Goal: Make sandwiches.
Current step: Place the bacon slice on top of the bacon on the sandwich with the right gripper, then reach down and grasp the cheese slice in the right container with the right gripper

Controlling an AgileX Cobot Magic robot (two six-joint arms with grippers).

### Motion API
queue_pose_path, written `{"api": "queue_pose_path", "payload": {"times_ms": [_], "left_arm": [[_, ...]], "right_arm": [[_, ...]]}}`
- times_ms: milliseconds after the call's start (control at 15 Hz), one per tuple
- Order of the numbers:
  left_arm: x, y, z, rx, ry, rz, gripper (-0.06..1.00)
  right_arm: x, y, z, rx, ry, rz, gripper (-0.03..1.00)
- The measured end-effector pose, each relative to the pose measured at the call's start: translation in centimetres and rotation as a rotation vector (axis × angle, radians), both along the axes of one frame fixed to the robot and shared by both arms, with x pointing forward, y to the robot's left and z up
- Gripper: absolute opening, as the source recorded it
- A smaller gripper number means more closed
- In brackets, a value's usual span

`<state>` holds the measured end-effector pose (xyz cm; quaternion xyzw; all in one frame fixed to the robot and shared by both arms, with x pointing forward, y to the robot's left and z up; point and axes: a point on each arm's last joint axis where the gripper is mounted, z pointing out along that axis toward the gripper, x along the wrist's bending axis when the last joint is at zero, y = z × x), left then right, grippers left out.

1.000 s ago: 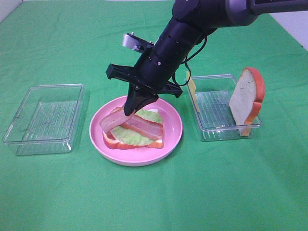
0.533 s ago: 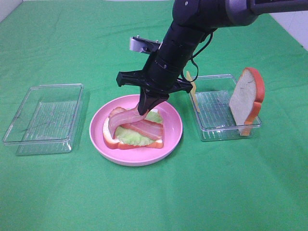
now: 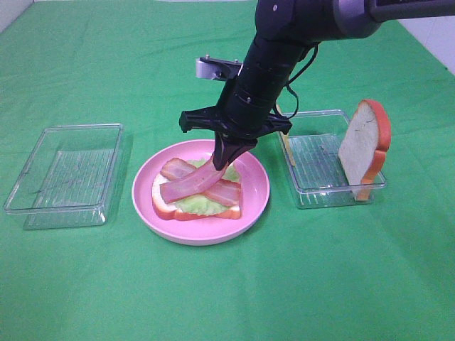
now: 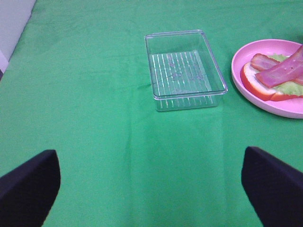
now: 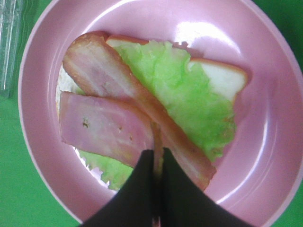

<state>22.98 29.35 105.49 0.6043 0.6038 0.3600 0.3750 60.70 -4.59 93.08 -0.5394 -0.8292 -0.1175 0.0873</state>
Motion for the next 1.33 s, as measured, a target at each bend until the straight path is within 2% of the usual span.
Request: {"api": "queue_pose_path", "payload": {"times_ms": [67,200,267,333,400,533,733,1000,1067,1133,1333], "left_arm": [[0.0,0.0,0.0,0.000,0.000,0.000,0.97],[0.0,0.0,0.0,0.000,0.000,0.000,0.97],[0.0,0.0,0.0,0.000,0.000,0.000,0.97],[0.0,0.0,0.0,0.000,0.000,0.000,0.97],[0.0,0.0,0.0,0.000,0.000,0.000,0.97],[0.0,0.0,0.0,0.000,0.000,0.000,0.97],[0.0,0.0,0.0,0.000,0.000,0.000,0.97],[0.0,0.0,0.0,0.000,0.000,0.000,0.97],[0.0,0.0,0.0,0.000,0.000,0.000,0.97],[0.0,0.0,0.0,0.000,0.000,0.000,0.97],[0.0,0.0,0.0,0.000,0.000,0.000,0.97]], "right_arm": [[0.0,0.0,0.0,0.000,0.000,0.000,0.05],[0.0,0.0,0.0,0.000,0.000,0.000,0.18],[0.0,0.0,0.0,0.000,-0.001,0.000,0.30],[0.0,0.0,0.0,-0.001,-0.004,-0.003,0.59],[0.1,-0.1,0.1,-0.007,-0.011,-0.004,0.70],[0.1,-0.4,1.5,-0.022,-0.057,0.007,0.78],[-0.1,-0.9,3.5,-0.031,-0.095,-0.029,0.80],[-0.6,-2.2,6.3,-0.110,-0.104,-0.146,0.85],[-0.5,-2.4,6.9,-0.131,-0.122,-0.157,0.85],[0.4,-3.1,9.1,-0.206,-0.189,-0.208,0.86],[2.4,-5.0,11.4,-0.204,-0.189,-0.281,0.86]]}}
